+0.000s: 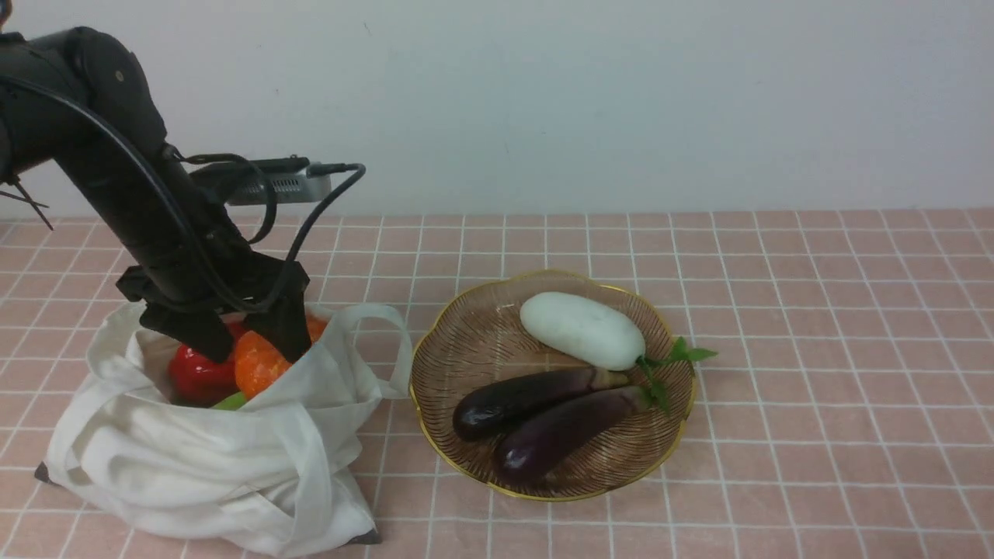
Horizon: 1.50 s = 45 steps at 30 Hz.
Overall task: Take vegetables from bag on pink coffee tablecloth place on plate.
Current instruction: 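Reach into the cloth bag and grasp the pumpkin with the left gripper, then move the orange pumpkin from the bag onto the plate with the left gripper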
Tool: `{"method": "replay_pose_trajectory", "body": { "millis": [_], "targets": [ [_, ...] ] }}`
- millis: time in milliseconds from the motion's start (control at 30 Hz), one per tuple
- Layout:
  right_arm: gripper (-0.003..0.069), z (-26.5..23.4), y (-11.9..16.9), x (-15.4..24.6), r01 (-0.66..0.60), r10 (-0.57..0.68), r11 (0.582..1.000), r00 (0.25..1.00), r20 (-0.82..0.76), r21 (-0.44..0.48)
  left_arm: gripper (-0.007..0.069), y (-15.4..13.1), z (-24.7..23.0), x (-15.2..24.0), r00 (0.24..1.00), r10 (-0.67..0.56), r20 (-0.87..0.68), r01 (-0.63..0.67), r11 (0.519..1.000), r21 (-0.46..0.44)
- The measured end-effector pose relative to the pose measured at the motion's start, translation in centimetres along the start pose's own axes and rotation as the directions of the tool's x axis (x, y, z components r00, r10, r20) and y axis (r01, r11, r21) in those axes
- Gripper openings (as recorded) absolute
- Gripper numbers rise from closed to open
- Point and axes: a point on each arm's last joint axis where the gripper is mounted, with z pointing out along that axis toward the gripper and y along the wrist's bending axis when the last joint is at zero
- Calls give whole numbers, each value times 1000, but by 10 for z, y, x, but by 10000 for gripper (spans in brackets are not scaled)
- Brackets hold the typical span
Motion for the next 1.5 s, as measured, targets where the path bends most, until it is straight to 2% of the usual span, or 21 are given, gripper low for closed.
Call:
{"method": "replay_pose_trajectory", "body": {
  "millis": [300,367,400,433,467,733,1100,1267,1400,1433,1500],
  "targets": [
    [-15,0,0,0,0,0,1000,1000,0,0,574,-1,15,-5,1000,1,-28,-1,1000,16],
    [-15,0,0,0,0,0,1000,1000,0,0,526,-2,16,-6,1000,8,-30,-8,1000,14],
    [-15,0,0,0,0,0,1000,1000,0,0,486,-3,16,-6,999,10,-30,-10,1000,14],
    [-15,0,0,0,0,0,1000,1000,0,0,407,-3,16,-6,1000,12,-27,-11,1000,14],
    [-15,0,0,0,0,0,1000,1000,0,0,384,-3,16,-6,1000,13,-25,-12,1000,13],
    [-15,0,0,0,0,0,1000,1000,0,0,387,-5,4,-4,1000,28,4,-28,1000,-8],
    [-15,0,0,0,0,0,1000,1000,0,0,387,-27,-87,33,969,121,216,-94,987,-129],
    [-15,0,0,0,0,0,1000,1000,0,0,387,-53,-127,59,925,146,351,-124,989,-86],
    [-15,0,0,0,0,0,1000,1000,0,0,387,-109,-139,66,836,236,495,-274,962,3],
    [-15,0,0,0,0,0,1000,1000,0,0,387,-111,-138,66,833,242,498,-282,960,5],
    [-15,0,0,0,0,0,1000,1000,0,0,387,-140,-124,59,808,296,509,-360,933,27]
  ]
}}
